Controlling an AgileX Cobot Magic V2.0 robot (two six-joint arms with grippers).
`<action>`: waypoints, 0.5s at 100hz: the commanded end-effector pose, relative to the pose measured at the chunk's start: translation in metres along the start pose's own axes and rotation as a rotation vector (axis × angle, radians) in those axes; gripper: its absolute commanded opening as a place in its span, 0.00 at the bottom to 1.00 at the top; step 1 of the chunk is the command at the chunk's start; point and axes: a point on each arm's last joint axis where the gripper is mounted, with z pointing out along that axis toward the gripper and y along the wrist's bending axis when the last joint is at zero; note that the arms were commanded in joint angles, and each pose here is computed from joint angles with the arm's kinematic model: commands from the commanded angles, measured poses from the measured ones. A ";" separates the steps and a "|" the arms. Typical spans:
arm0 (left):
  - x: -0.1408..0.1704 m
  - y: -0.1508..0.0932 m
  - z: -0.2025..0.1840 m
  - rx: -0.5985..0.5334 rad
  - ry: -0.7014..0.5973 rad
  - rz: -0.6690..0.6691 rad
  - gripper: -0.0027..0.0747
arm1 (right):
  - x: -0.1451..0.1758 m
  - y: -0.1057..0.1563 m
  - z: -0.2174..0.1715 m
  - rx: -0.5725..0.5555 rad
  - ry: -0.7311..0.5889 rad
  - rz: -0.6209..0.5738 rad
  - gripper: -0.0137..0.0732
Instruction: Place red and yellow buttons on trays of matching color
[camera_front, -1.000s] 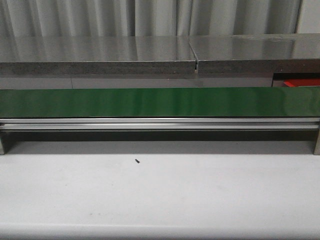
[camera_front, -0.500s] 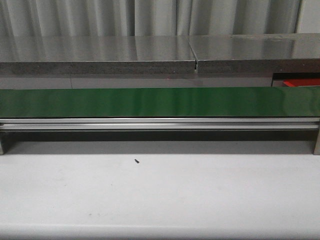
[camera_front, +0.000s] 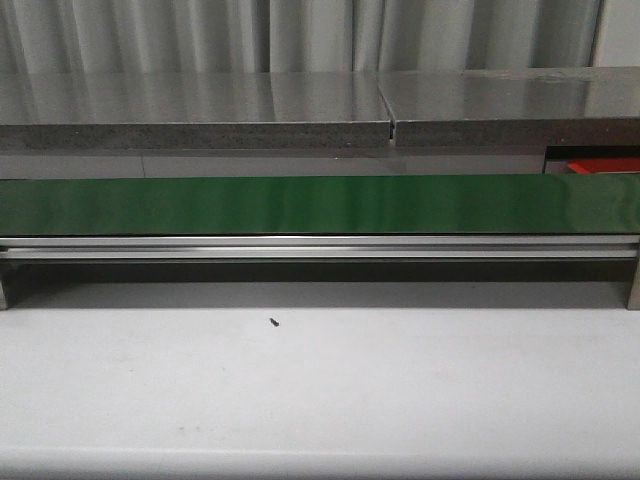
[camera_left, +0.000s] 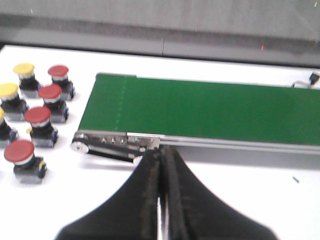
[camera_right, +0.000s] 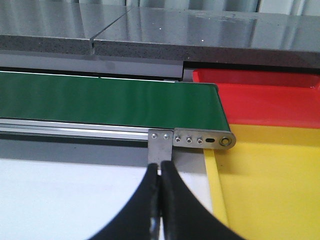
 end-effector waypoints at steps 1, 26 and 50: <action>-0.025 -0.004 0.006 0.011 0.046 -0.016 0.01 | -0.007 0.001 0.000 -0.009 -0.076 -0.009 0.08; -0.029 -0.003 0.050 -0.006 0.239 -0.024 0.01 | -0.007 0.001 0.000 -0.009 -0.076 -0.009 0.08; -0.023 -0.001 0.081 -0.017 0.348 -0.027 0.03 | -0.007 0.001 0.000 -0.009 -0.075 -0.009 0.08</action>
